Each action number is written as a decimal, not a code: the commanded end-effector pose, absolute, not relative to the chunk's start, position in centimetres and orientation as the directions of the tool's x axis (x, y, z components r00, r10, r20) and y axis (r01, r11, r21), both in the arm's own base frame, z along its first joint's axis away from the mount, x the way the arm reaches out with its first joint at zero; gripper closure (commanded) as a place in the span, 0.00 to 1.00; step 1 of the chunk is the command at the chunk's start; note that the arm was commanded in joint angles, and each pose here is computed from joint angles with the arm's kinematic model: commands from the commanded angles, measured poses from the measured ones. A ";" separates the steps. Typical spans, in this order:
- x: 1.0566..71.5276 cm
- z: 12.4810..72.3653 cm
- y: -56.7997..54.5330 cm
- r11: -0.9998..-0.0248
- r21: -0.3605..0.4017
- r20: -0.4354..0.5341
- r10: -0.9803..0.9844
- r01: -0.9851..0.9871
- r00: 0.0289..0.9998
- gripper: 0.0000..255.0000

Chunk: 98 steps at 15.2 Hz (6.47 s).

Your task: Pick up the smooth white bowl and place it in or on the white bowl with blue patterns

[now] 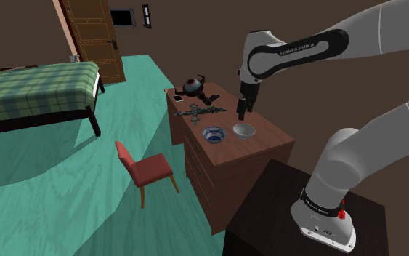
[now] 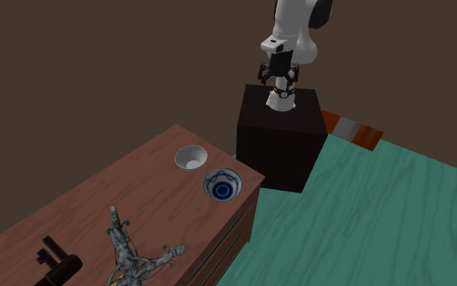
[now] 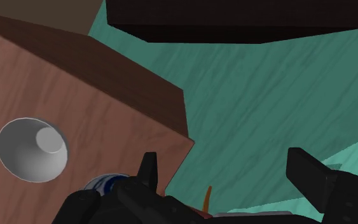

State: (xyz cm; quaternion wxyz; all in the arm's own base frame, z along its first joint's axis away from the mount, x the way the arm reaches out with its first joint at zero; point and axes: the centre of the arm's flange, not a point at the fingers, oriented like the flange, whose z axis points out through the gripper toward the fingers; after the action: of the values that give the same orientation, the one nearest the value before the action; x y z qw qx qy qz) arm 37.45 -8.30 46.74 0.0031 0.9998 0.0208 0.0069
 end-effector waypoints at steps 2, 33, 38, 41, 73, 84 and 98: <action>39.1 44.1 -11.3 -0.999 0.011 0.007 0.046 0.046 0.999 0.00; 52.9 18.5 -35.6 -0.995 0.045 -0.060 0.087 0.090 0.994 0.00; 52.8 16.1 -35.7 -0.995 0.045 -0.060 0.087 0.090 0.994 0.00; 52.8 16.1 -35.7 -0.995 0.045 -0.060 0.087 0.090 0.994 0.00; 52.8 25.1 -35.7 -0.995 0.045 -0.060 0.087 0.090 0.994 1.00; 52.8 30.9 -35.7 -0.995 0.045 -0.060 0.087 0.090 0.994 1.00; 62.7 34.9 -22.2 -0.995 0.045 -0.060 0.087 0.090 0.994 1.00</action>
State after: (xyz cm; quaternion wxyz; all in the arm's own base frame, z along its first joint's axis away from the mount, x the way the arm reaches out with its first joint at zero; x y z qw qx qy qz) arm 62.02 -23.43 34.69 0.0238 0.9983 0.0448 -0.0287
